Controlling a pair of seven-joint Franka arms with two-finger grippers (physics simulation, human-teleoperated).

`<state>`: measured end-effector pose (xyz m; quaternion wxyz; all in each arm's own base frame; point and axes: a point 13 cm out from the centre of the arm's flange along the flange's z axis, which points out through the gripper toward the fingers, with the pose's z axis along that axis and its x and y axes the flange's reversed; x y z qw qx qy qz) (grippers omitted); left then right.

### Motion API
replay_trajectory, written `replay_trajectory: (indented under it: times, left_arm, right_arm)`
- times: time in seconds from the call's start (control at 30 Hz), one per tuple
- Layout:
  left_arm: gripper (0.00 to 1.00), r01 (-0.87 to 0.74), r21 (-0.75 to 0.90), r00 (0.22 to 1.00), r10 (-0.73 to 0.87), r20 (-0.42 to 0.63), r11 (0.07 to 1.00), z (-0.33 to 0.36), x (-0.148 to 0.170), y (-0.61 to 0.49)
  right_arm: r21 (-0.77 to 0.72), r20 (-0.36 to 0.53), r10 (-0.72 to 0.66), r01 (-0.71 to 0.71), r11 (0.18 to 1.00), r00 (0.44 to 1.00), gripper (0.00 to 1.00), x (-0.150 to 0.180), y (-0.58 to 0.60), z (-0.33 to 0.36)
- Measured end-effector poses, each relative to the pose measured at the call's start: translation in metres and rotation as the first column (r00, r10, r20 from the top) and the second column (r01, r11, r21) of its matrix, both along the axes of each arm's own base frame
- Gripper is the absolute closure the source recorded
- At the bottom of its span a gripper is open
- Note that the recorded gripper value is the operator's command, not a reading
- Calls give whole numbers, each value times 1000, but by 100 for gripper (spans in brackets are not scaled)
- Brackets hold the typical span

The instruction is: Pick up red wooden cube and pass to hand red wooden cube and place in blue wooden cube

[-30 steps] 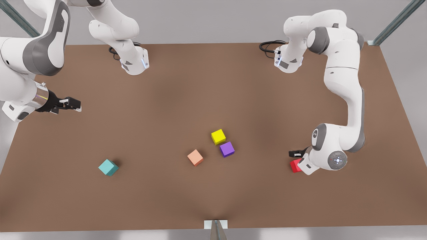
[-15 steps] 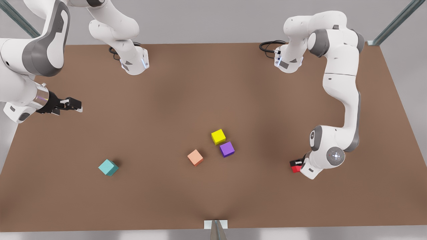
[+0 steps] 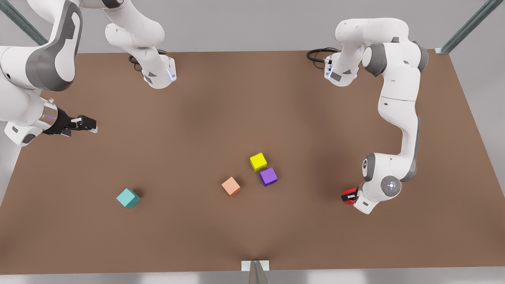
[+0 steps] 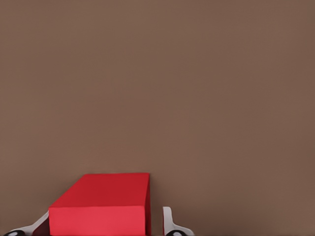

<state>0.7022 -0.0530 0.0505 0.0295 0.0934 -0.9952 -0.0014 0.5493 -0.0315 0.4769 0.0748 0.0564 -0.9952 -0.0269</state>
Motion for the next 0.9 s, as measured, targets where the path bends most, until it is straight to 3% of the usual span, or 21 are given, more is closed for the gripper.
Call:
replay_trajectory:
  times: [0.2, 0.33, 0.43, 0.63, 0.77, 0.9]
  left_arm:
    - [0, -5, -2, 1000, 5, 8, 1000, -9, 1, -3]
    - [29, -10, -1, 1000, 10, 11, 1000, -11, 1, -3]
    - [40, -14, -1, 1000, 14, 20, 1000, -7, 4, -6]
    - [40, -10, -133, 999, 15, 36, 991, 91, 34, -87]
    - [40, 1, -404, 998, -29, -64, 915, 177, 6, -218]
    - [40, -47, -637, 982, -82, -171, 769, 237, -34, -323]
  right_arm:
    - [1, -1, 3, -3, 1000, 1000, 0, 0, 0, 0]
    - [2, -1, 5, -5, 1000, 1000, 0, 0, 1, -1]
    - [3, 0, 7, -7, 1000, 1000, 0, 0, 1, 0]
    - [13, -19, 13, -13, 1000, 1000, 0, 6, 3, -13]
    - [240, -92, 57, -33, 970, 994, 0, 52, 40, -90]
    - [551, -66, 188, -121, 826, 980, 0, 96, 150, -166]
